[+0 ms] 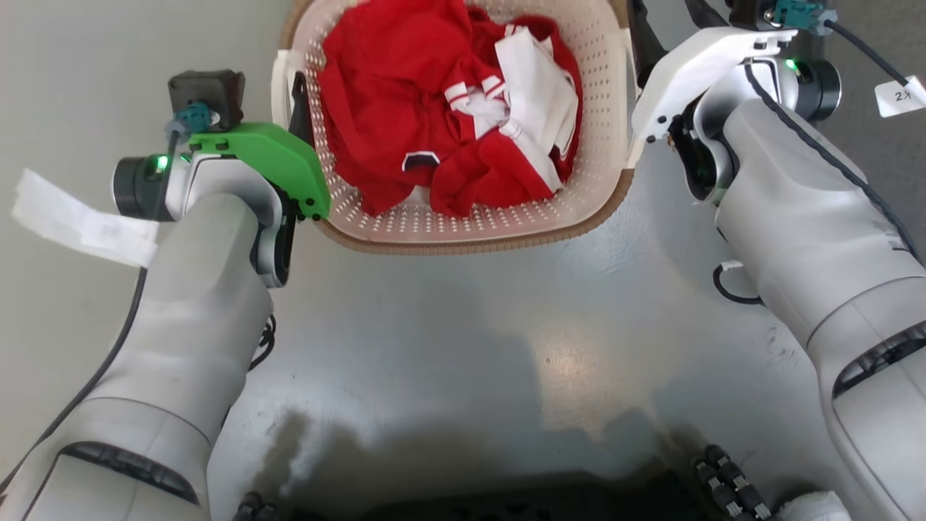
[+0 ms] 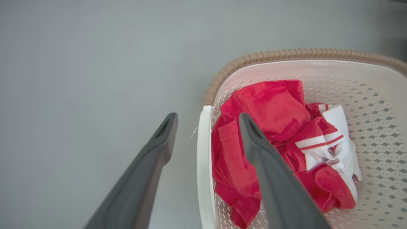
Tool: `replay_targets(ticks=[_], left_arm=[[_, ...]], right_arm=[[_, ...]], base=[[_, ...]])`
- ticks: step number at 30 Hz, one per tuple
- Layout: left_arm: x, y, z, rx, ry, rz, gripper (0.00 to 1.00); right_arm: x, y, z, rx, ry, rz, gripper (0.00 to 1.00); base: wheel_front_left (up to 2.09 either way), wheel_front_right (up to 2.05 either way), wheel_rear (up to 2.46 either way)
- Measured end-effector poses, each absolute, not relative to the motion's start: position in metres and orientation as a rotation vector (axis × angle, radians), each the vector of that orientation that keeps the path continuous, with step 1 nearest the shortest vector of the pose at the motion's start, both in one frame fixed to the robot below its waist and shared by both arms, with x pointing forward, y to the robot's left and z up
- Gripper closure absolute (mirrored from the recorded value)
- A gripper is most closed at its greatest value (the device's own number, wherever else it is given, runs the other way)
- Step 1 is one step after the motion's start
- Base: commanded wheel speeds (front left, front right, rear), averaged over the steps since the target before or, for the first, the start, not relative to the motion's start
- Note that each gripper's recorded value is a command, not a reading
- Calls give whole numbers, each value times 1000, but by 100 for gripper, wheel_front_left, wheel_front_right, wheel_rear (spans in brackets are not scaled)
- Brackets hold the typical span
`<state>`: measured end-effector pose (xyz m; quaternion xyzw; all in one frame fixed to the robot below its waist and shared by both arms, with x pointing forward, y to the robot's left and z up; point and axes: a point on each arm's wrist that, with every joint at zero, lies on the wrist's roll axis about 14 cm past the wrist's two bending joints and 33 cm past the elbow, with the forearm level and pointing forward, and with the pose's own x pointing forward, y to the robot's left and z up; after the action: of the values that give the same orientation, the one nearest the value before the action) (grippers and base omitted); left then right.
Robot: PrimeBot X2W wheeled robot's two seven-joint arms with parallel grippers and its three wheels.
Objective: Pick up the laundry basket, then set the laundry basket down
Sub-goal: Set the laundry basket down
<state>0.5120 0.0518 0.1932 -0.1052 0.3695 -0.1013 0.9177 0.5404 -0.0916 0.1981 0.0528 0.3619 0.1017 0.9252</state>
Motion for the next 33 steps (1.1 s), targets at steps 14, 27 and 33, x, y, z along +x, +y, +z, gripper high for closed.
replay_targets(ticks=[14,27,33], left_arm=[[548,75,292,-217,478,-180,0],[521,92,372,-206,280,-158,0],[493,106,395,-194,235,-123,0]], right_arm=[[573,-99,304,155,462,194,0],[537,-110,379,160,290,165,0],[506,-110,399,164,248,166,0]], base=[[0,0,0],[0,0,0],[0,0,0]])
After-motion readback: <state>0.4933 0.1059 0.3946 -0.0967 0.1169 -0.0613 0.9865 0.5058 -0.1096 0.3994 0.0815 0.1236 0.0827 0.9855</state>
